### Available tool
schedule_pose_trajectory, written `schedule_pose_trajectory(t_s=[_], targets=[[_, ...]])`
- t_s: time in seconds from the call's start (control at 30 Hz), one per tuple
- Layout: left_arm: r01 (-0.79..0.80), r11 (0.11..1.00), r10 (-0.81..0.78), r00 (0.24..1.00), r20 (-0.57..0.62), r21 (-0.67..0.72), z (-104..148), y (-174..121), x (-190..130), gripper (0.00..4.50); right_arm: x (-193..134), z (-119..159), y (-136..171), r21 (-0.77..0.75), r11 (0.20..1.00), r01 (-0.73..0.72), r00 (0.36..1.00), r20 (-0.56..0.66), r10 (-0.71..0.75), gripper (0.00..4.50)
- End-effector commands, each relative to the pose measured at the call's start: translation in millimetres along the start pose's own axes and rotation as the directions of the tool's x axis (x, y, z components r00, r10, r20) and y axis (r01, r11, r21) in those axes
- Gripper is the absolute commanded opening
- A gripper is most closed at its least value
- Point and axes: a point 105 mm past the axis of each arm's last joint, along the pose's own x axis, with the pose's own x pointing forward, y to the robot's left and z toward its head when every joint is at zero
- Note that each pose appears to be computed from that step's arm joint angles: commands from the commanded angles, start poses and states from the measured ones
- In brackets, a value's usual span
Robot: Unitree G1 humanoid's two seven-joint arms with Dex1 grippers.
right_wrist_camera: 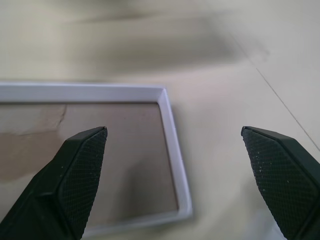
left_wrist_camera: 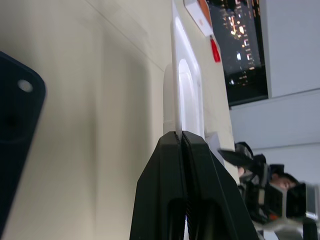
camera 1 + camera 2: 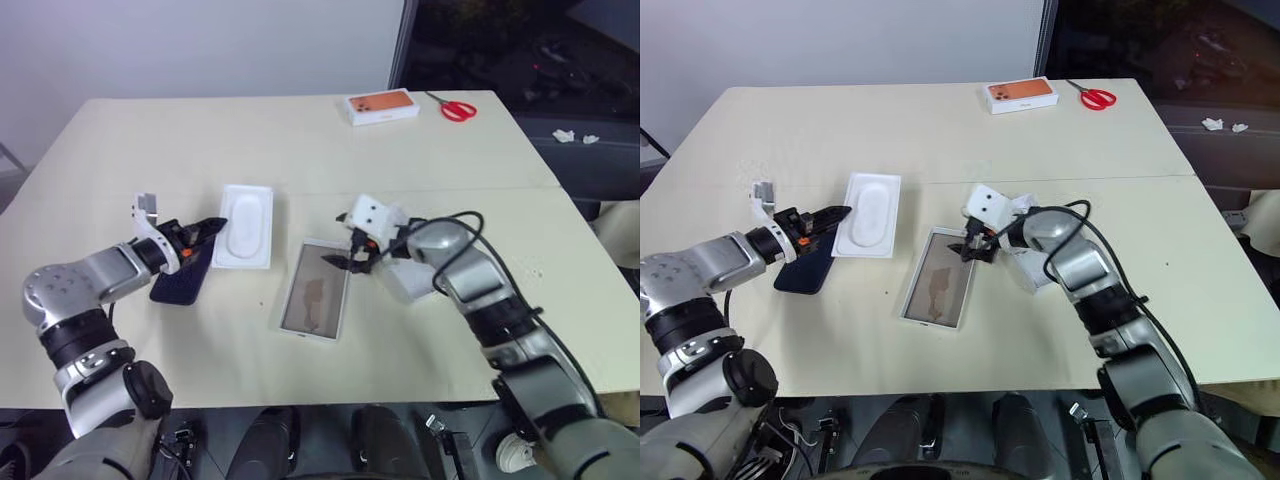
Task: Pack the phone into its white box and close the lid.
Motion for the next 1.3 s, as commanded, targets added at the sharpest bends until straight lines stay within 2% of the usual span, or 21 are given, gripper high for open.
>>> schedule_pose_trajectory(t_s=[0.03, 0.17, 0.2, 0.27, 0.3, 0.5, 0.67, 0.83, 0.97, 1.07, 1.17, 1.3], targets=[[0.040, 0.998, -0.041, 0.999, 0.027, 0.041, 6, -12, -3, 0.00, 6, -4, -2, 0.035, 0.999, -0.026, 0.999, -0.026, 0.027, 3.69], [0.037, 0.998, -0.039, 0.999, 0.030, 0.043, 3, -11, -6, 0.00, 11, -17, -12, 0.052, 0.999, 0.006, 0.995, -0.099, -0.001, 1.60], [0.036, 0.998, -0.038, 0.999, 0.034, 0.041, 2, -11, -8, 0.00, 13, -19, -12, 0.061, 0.998, 0.005, 0.995, -0.104, 0.001, 1.20], [0.034, 0.999, -0.035, 0.999, 0.039, 0.040, 2, -10, -9, 0.00, 16, -18, -12, 0.085, 0.996, -0.006, 0.995, -0.101, 0.015, 0.06], [0.033, 0.999, -0.035, 0.999, 0.041, 0.039, 2, -9, -9, 0.00, 17, -18, -12, 0.093, 0.996, -0.012, 0.995, -0.098, 0.021, 0.03], [0.041, 0.998, -0.043, 0.998, 0.041, 0.041, 1, -11, -10, 0.00, 25, -7, -15, 0.058, 0.998, -0.015, 0.997, -0.070, 0.019, 0.03], [0.046, 0.998, -0.048, 0.998, 0.035, 0.045, 0, -12, -9, 0.00, 40, 6, -16, -0.072, 0.997, -0.015, 0.999, -0.040, 0.012, 0.03], [0.074, 0.996, -0.075, 0.997, 0.012, 0.049, -5, -18, -6, 0.00, 51, 21, -20, -0.142, 0.990, -0.013, 1.000, -0.004, 0.013, 0.03], [0.102, 0.993, -0.101, 0.995, -0.028, 0.061, -14, -23, -6, 0.00, 54, 22, -23, -0.190, 0.982, -0.014, 1.000, -0.007, 0.013, 0.03], [0.107, 0.992, -0.104, 0.994, -0.043, 0.064, -18, -24, -7, 0.00, 54, 26, -30, -0.196, 0.980, 0.017, 1.000, 0.005, -0.017, 0.95], [0.110, 0.992, -0.106, 0.993, -0.057, 0.067, -21, -24, -7, 0.00, 53, 30, -37, -0.199, 0.978, 0.061, 0.998, 0.026, -0.058, 2.38], [0.120, 0.989, -0.109, 0.987, -0.117, 0.088, -33, -26, -7, 0.00, 48, 33, -44, -0.206, 0.974, 0.099, 0.994, 0.055, -0.090, 2.38]])
